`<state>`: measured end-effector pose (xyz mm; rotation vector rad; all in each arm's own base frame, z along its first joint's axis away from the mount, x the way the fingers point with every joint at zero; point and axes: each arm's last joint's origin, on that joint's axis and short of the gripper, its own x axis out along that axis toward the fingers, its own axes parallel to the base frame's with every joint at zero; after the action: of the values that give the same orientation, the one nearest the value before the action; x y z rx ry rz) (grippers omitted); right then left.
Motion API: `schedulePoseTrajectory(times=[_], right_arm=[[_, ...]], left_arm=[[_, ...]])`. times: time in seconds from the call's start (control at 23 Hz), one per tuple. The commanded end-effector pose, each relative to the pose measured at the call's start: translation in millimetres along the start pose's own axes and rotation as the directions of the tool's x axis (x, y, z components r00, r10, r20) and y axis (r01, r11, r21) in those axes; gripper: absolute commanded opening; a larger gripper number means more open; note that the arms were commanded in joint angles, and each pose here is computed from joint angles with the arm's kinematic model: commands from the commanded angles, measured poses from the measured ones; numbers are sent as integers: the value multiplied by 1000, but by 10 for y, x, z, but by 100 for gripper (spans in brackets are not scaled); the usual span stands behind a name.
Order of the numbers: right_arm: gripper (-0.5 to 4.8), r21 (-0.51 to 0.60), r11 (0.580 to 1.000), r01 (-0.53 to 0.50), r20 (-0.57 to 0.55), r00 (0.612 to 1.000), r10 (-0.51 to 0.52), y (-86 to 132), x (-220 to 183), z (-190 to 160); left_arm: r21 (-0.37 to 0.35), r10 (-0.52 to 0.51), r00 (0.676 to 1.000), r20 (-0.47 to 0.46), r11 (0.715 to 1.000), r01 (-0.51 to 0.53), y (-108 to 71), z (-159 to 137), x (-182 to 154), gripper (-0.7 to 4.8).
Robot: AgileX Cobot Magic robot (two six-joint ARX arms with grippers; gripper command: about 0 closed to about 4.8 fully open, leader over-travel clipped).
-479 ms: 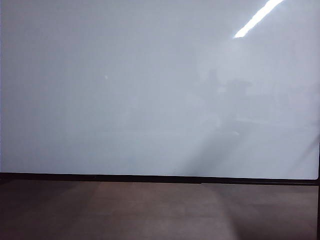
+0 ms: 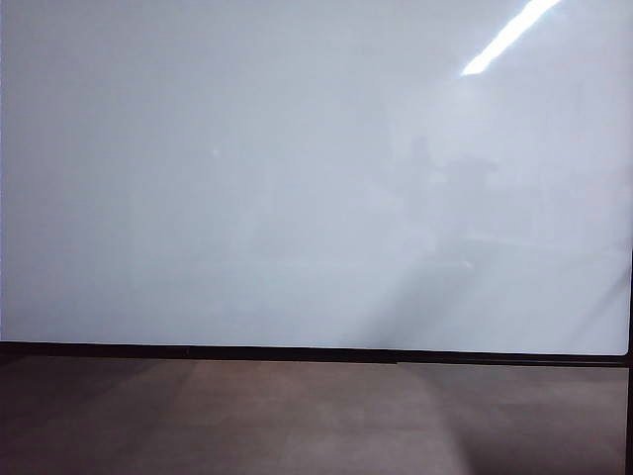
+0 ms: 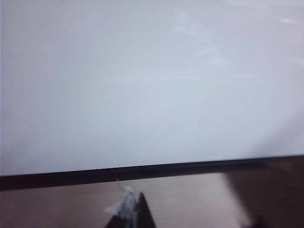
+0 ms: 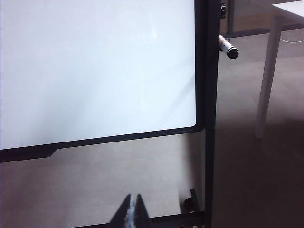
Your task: Reach to the right to find the marker pen, pick it up, and write the number 17 on the whiteboard.
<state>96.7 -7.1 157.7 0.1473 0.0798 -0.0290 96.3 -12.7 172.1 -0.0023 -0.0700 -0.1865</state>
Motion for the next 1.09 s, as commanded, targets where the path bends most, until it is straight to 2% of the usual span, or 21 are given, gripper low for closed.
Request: schedulePoseTrajectory(times=[0.04, 0.17, 0.3, 0.39, 0.48, 0.57, 0.61, 0.65, 0.7, 0.74, 0.83, 0.91, 1.0, 1.09], right_arm=[[-6, 0, 1000, 3, 14, 1000, -3, -1, 3, 3], [-5, 0, 1000, 3, 8, 1000, -3, -1, 3, -3], [-6, 18, 1000, 1, 19, 1000, -1, 1, 3, 8], [-6, 86, 996, -12, 72, 997, 6, 9, -1, 63], [-6, 129, 991, -42, 223, 975, 13, 31, -33, 237], [-6, 187, 982, -36, 388, 921, -40, 58, -139, 536], [-6, 263, 964, -36, 454, 886, -90, 69, -216, 705], [-6, 378, 925, -29, 510, 841, -182, 77, -318, 921], [-6, 419, 908, -18, 554, 797, -240, 93, -412, 1122], [-6, 422, 907, -21, 610, 746, -267, 125, -517, 1374], [-6, 345, 939, -13, 724, 641, -257, 209, -674, 1921], [-6, 252, 966, 61, 789, 565, -242, 285, -685, 2445], [-6, 140, 967, 212, 819, 524, -233, 346, -565, 2944], [-5, 41, 946, 321, 829, 518, -212, 384, -354, 3361]], left_arm=[[-14, -163, 987, 11, 986, 163, -169, 13, -5, -5], [-28, -369, 929, 16, 929, 369, -369, 17, -51, -5], [-35, -477, 879, 20, 878, 477, -473, 21, -93, -5], [-36, -481, 876, 20, 876, 482, -478, 21, -96, -5], [-36, -479, 878, 20, 877, 479, -478, 21, -95, -5], [-36, -479, 877, 21, 877, 480, -478, 21, -95, -5], [-36, -480, 877, 20, 877, 480, -478, 20, -95, -5], [-36, -480, 877, 20, 877, 480, -478, 20, -95, -5], [-36, -480, 877, 20, 877, 480, -478, 21, -96, -5], [-36, -480, 877, 20, 876, 480, -478, 21, -96, -5], [-36, -480, 877, 21, 877, 480, -478, 21, -96, -5], [-36, -480, 877, 20, 877, 480, -478, 21, -96, -5], [-36, -480, 877, 20, 877, 480, -478, 21, -96, -5], [-36, -480, 877, 21, 877, 480, -478, 21, -96, -5]])
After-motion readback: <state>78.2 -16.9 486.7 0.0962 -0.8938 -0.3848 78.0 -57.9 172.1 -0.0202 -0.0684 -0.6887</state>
